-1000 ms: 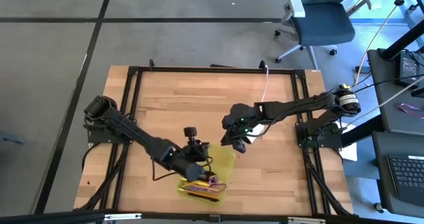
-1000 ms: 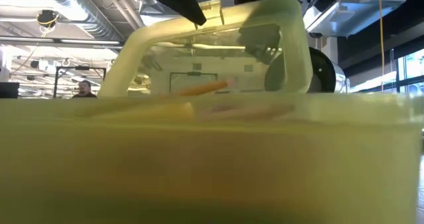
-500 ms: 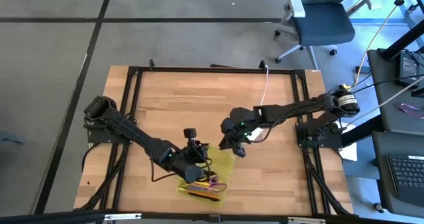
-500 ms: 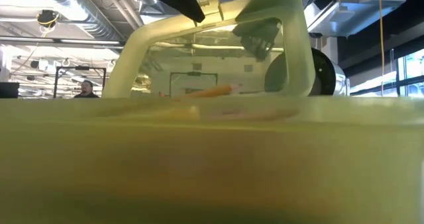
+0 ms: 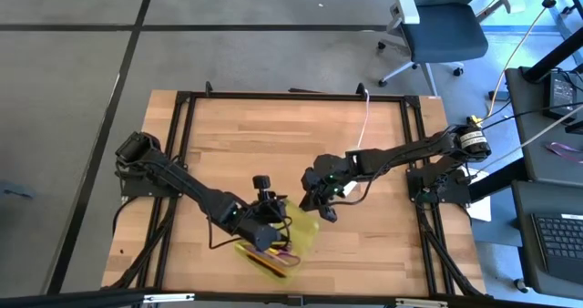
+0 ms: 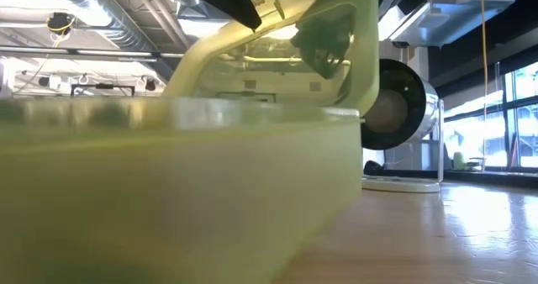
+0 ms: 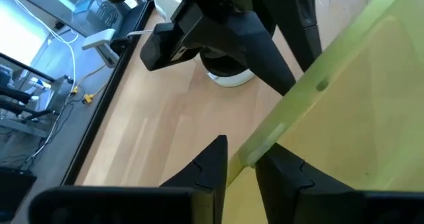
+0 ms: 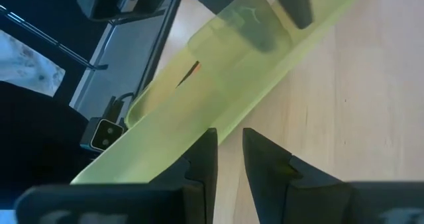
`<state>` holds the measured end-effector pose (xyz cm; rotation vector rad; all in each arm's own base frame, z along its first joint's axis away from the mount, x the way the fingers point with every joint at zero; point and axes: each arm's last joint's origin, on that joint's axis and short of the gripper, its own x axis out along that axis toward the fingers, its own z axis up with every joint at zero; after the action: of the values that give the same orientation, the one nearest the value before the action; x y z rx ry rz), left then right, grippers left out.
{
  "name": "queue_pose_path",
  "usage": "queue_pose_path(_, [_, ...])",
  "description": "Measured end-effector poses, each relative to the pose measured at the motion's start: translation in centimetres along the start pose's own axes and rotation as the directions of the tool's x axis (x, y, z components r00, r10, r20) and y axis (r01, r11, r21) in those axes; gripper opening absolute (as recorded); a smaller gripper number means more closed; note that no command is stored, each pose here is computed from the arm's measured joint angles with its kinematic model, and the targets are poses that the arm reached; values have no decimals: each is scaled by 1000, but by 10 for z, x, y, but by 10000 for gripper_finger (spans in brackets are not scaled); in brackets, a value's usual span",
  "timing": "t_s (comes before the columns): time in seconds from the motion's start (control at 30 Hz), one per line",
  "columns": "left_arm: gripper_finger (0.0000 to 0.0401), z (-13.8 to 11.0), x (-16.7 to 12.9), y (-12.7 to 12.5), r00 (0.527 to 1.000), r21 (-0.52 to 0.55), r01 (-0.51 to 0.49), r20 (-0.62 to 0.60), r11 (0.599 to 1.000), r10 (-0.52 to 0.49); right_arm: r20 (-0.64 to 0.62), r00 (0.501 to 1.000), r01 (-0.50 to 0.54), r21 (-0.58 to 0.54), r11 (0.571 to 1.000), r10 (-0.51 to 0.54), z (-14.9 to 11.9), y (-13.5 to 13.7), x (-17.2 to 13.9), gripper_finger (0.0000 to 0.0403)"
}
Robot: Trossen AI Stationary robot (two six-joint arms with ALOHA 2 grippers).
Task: Pick & place school supplies into a supply box
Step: Close the yellow supply box
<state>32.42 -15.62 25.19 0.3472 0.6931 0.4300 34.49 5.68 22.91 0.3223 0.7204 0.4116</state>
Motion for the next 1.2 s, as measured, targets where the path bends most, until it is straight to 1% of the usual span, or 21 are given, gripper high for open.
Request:
queue_pose_path(0.13, [91,0,3,2,1000,-6,7,-8,1000,-7,4,1000,-4,-3,1000,4,0,0,0,77])
queue_pose_path(0.3, [134,1,4,3,1000,-6,10,-14,1000,-10,27,1000,-10,-13,1000,11,3,1,0,77])
queue_pose_path(0.43, [164,1,4,4,1000,27,-15,-4,1000,15,30,999,-11,-18,1000,12,3,1,0,77])
queue_pose_path(0.53, [176,3,4,4,1000,57,-22,13,998,21,31,999,-13,-19,1000,13,2,0,4,77])
queue_pose_path(0.63, [182,4,4,4,999,82,-31,24,996,29,40,999,-16,-42,999,17,2,-3,10,77])
queue_pose_path(0.8, [180,4,3,4,999,83,-25,24,996,23,47,999,-16,-70,997,19,0,-6,18,77])
queue_pose_path(0.93, [176,8,-3,10,999,64,-3,36,998,1,58,998,-16,-105,994,22,1,-6,19,77])
queue_pose_path(1.2, [180,9,-13,16,999,63,8,43,998,-11,98,995,-21,-122,992,33,5,-5,19,77])
